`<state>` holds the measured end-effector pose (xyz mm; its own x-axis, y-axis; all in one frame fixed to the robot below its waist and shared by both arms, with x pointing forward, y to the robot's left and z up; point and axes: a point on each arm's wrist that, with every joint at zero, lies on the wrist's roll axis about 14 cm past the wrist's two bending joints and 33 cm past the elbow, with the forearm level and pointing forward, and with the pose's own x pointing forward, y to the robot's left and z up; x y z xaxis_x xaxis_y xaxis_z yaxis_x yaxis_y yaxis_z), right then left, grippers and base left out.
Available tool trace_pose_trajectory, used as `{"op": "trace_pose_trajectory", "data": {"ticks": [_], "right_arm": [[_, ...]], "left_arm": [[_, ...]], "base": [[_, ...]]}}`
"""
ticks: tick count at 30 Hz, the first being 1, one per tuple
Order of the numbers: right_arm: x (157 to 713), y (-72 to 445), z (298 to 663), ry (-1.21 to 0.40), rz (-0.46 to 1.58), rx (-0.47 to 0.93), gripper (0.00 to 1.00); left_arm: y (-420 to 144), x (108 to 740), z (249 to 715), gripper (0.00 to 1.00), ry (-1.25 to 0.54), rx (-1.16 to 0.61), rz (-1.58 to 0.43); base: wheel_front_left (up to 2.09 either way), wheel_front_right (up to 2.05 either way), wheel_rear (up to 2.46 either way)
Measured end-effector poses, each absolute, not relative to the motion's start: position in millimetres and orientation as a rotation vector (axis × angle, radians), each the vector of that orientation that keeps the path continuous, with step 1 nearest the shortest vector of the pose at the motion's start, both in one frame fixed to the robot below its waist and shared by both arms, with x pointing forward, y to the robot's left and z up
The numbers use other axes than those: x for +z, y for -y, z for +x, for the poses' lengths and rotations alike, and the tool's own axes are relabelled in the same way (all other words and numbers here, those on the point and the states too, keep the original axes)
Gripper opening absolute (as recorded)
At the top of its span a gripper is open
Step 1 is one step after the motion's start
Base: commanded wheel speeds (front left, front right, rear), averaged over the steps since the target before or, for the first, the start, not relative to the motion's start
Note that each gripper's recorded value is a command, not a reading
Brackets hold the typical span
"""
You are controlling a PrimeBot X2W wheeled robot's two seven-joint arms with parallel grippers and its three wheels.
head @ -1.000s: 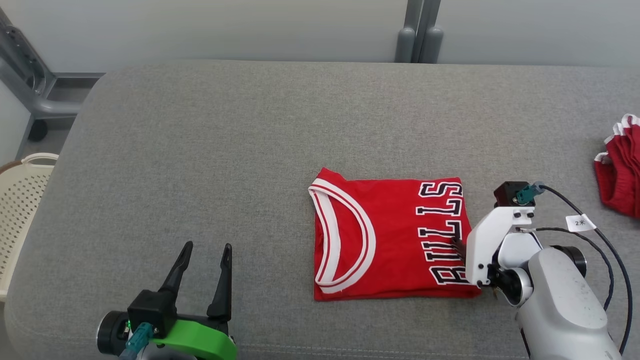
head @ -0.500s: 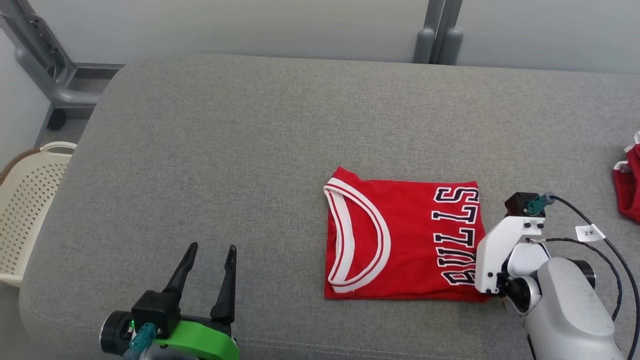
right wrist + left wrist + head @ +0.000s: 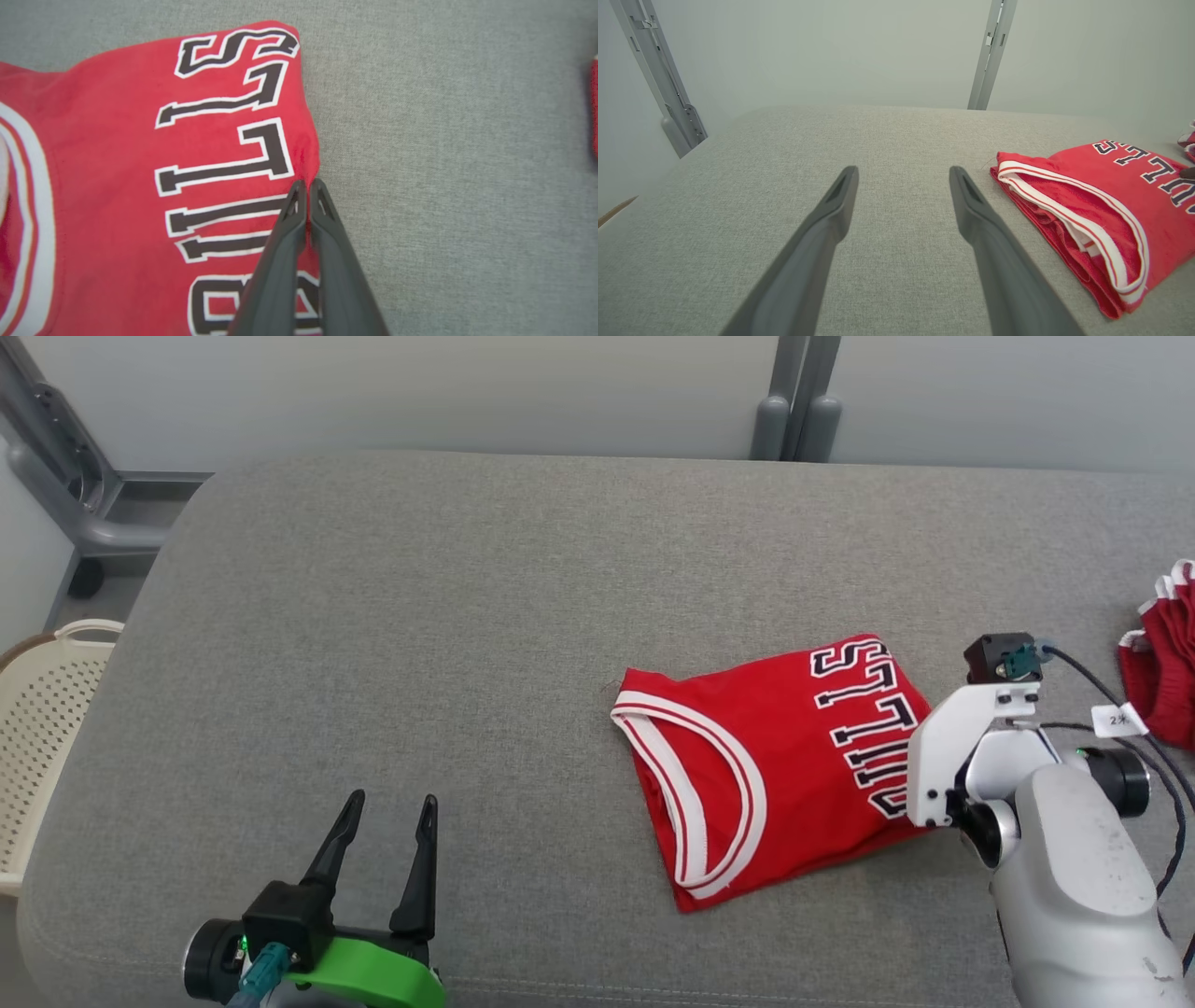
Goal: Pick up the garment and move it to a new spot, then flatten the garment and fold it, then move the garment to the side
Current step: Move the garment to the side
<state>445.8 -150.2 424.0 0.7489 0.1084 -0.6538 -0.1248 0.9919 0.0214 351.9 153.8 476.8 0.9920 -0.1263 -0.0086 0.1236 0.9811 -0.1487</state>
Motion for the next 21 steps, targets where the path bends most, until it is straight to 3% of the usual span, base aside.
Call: {"op": "trace_pose_trajectory", "data": {"ticks": [11,21], "right_arm": [[491.8,197.5,482.9,-0.540,-0.153,0.005,0.00],[544.8,246.6,508.0,-0.412,-0.144,-0.122,0.00]], "left_arm": [[-124.4,478.8,370.3,1.00,-0.013,-0.214,-0.155],[-88.7,474.8,400.5,1.00,-0.019,-0.329,-0.150]], "base": [[0.00,0.00,0.00],[0.00,0.00,0.00]]}}
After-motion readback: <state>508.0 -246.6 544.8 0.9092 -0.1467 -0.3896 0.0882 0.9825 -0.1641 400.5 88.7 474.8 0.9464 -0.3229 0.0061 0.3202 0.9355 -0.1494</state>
